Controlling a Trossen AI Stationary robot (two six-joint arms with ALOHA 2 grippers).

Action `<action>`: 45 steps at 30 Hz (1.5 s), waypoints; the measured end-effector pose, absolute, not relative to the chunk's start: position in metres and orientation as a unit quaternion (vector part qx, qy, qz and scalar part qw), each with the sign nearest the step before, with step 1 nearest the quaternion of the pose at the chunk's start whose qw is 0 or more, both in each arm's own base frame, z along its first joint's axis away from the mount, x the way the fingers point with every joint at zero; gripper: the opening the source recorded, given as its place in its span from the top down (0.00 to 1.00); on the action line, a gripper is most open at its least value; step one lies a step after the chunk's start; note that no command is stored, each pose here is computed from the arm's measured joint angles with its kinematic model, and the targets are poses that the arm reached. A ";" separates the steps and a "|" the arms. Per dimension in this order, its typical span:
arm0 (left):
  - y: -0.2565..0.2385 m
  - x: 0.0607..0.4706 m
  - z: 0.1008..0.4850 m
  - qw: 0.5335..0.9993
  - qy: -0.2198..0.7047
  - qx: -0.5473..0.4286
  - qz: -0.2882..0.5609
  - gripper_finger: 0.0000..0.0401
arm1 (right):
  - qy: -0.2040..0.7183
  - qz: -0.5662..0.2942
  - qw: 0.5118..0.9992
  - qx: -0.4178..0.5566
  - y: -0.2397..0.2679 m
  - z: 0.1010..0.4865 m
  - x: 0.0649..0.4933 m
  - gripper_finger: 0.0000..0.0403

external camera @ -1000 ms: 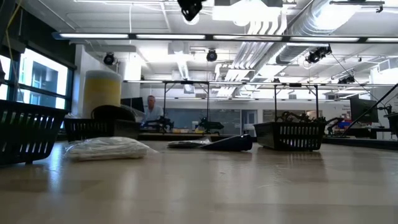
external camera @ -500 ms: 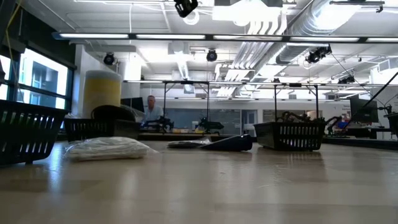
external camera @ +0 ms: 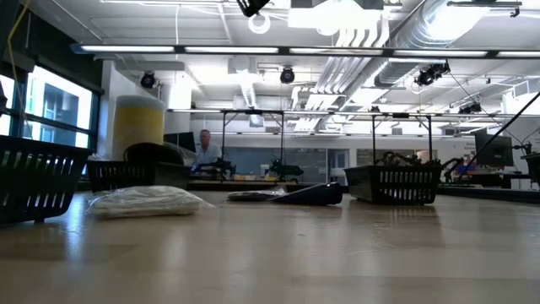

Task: Pick & Place Travel size toiletries
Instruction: Put the blue shave cream into the top right black basket

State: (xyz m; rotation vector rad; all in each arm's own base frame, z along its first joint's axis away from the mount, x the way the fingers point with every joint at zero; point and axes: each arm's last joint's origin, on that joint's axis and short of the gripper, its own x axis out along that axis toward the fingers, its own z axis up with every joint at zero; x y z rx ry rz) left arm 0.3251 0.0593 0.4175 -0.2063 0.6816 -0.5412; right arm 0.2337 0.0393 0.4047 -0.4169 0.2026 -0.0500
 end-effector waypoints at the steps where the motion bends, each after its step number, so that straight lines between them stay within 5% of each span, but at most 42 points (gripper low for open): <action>1: 0.059 0.325 0.417 0.900 0.333 -0.102 -0.261 0.65 | 0.100 -0.024 0.972 -0.211 0.039 0.404 0.236 0.95; 12: 0.059 0.324 0.416 0.898 0.339 -0.109 -0.257 0.65 | 0.112 -0.023 0.959 -0.260 0.044 0.391 0.259 0.60; 17: 0.060 0.324 0.416 0.899 0.342 -0.107 -0.251 0.66 | 0.091 -0.046 0.955 -0.279 0.043 0.397 0.260 0.53; 34: 0.060 0.324 0.415 0.898 0.346 -0.109 -0.250 0.65 | 0.088 0.026 0.956 -0.278 0.027 0.387 0.276 0.66; 45: 0.060 0.323 0.414 0.897 0.351 -0.110 -0.245 0.65 | 0.088 0.021 0.956 -0.279 0.027 0.387 0.277 0.83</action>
